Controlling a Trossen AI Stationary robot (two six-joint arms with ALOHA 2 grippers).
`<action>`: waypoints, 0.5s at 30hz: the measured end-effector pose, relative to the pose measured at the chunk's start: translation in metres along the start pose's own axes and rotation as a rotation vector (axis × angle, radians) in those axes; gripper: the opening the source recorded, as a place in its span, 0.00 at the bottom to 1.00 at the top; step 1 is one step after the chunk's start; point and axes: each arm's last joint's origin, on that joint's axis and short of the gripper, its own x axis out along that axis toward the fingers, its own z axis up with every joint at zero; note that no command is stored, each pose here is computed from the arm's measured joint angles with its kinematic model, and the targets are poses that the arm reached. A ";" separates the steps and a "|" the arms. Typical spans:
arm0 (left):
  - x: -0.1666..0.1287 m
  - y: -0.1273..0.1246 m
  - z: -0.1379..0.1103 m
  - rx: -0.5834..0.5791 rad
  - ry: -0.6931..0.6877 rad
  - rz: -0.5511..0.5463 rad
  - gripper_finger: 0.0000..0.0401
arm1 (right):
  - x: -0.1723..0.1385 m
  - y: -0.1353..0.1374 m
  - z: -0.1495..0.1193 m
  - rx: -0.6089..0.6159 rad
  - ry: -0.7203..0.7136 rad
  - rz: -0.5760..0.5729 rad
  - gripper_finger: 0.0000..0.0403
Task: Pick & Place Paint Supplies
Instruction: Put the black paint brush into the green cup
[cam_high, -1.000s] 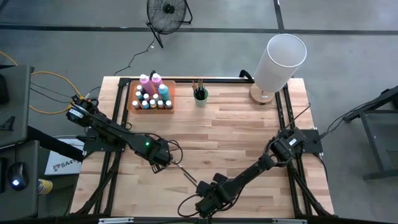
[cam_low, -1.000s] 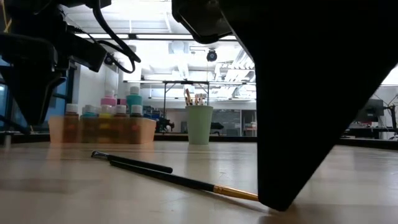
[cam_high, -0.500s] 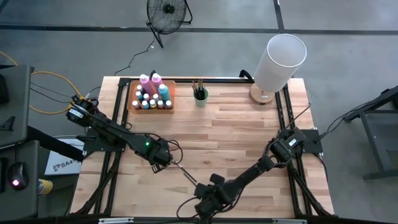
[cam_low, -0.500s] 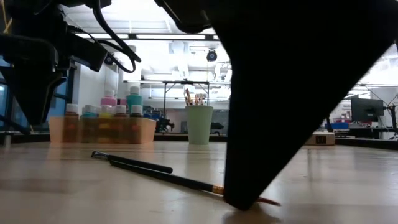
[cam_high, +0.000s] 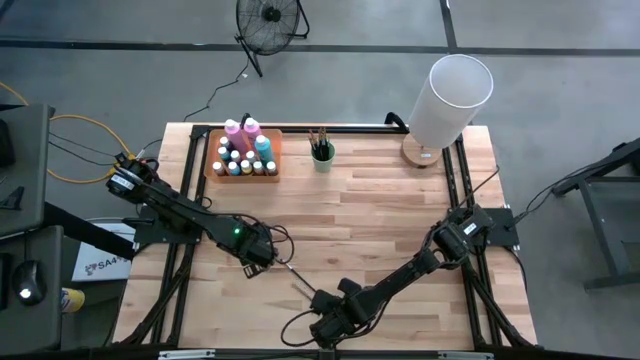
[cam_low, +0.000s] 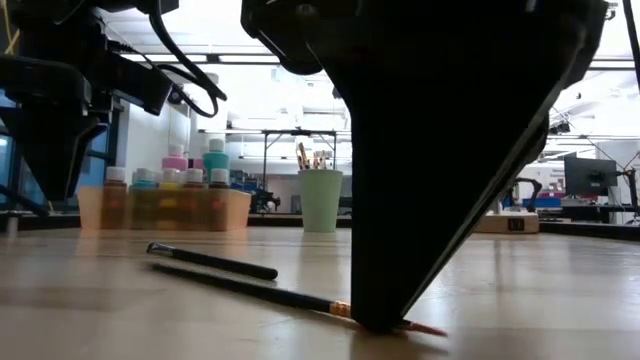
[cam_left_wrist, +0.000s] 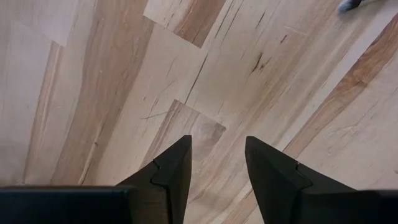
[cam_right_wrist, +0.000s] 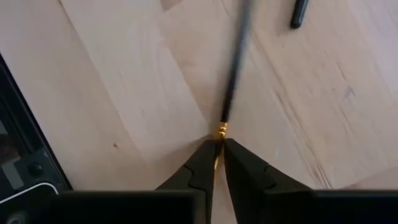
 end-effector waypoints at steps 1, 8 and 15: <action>0.000 0.000 0.000 0.000 0.000 0.000 0.36 | 0.000 0.000 0.000 0.005 0.003 -0.004 0.07; 0.000 0.000 0.000 0.000 0.000 -0.001 0.36 | 0.000 -0.001 -0.001 0.016 0.033 -0.002 0.01; 0.000 0.000 0.000 0.000 0.003 -0.002 0.36 | -0.008 -0.003 0.000 0.021 0.031 -0.004 0.01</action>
